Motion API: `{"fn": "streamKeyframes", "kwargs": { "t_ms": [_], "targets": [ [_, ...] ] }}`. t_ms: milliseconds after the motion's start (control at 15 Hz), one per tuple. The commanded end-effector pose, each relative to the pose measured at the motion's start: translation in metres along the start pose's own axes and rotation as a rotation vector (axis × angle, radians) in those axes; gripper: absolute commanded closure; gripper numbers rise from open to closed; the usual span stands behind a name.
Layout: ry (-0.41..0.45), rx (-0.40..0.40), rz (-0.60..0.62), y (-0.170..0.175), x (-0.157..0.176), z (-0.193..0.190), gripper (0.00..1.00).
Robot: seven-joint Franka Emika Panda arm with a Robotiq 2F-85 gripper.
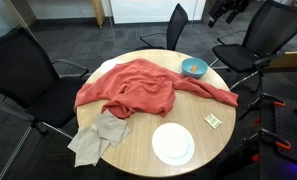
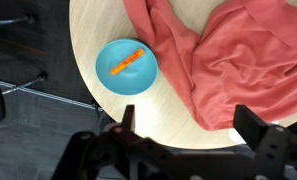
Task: Pick up the pen from the bowl and place it on the table
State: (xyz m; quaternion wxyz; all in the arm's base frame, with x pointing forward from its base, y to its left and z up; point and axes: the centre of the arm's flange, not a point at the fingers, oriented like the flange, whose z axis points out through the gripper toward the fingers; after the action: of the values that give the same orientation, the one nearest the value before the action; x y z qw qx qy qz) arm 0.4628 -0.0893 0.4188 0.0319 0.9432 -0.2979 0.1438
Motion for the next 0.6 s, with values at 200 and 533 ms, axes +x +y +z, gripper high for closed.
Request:
{"fn": "streamKeyframes", "kwargs": {
  "t_ms": [200, 533],
  "targets": [
    [-0.002, 0.022, 0.36, 0.028, 0.041, 0.057, 0.0],
    [-0.028, -0.034, 0.626, 0.057, 0.051, 0.099, 0.0]
  ]
}}
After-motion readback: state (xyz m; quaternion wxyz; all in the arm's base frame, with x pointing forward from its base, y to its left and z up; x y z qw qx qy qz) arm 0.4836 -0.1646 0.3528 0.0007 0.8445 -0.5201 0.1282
